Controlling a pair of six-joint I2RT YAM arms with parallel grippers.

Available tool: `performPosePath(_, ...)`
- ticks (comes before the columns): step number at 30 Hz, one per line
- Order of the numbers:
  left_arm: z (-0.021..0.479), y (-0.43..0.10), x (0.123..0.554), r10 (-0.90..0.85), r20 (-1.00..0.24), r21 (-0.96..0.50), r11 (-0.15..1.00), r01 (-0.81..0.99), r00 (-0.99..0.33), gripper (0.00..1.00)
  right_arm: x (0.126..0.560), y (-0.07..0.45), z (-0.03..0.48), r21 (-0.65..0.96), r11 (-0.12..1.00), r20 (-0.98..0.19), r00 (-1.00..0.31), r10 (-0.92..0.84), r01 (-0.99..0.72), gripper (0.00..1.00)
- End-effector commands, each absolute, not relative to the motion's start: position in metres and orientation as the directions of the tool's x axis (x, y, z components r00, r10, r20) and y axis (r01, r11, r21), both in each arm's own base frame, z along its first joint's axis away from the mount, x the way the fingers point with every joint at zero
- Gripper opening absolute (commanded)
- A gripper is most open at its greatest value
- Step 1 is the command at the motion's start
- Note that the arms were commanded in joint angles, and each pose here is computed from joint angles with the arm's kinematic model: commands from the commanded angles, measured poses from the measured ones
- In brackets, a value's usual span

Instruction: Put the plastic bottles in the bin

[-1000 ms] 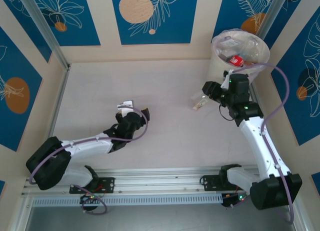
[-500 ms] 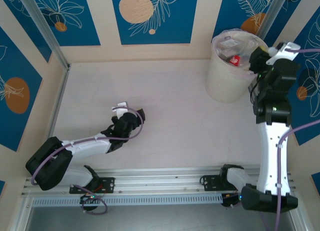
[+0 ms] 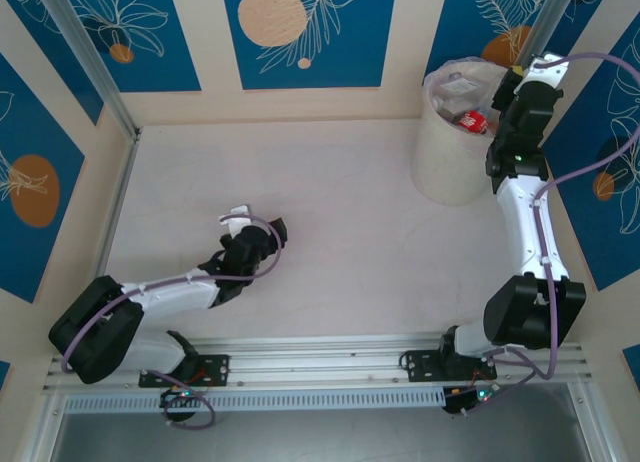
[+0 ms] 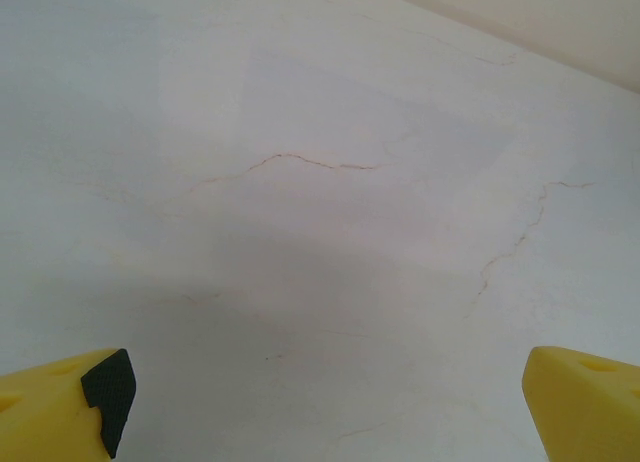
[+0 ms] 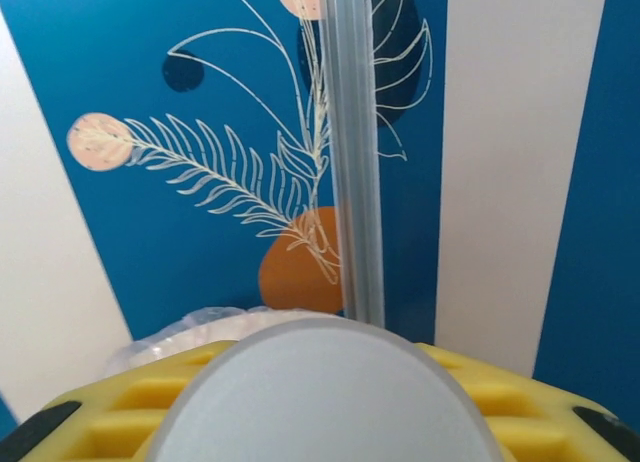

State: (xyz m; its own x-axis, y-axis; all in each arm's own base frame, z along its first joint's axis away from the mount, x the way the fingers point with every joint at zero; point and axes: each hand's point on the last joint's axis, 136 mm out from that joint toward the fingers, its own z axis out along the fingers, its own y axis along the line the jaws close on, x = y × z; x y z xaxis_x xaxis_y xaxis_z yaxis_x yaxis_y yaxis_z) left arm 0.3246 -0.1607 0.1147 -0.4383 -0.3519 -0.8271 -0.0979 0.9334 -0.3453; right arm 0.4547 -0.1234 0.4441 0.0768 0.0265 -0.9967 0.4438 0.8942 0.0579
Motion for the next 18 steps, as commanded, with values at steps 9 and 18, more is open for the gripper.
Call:
performPosePath(9, 0.111, -0.155, 0.324, -0.395, -0.807, -0.383, 0.916, -0.12, -0.439, 1.0, 0.444, -0.107, 0.463, -0.185, 0.868, -0.959, 0.11, -0.262, 0.46, 0.02)
performPosePath(18, 0.105, -0.157, 0.325, -0.4, -0.797, -0.391, 0.913, -0.12, -0.451, 1.0, 0.434, -0.097, 0.457, -0.23, 0.833, -0.923, 0.158, -0.35, 0.503, 0.0)
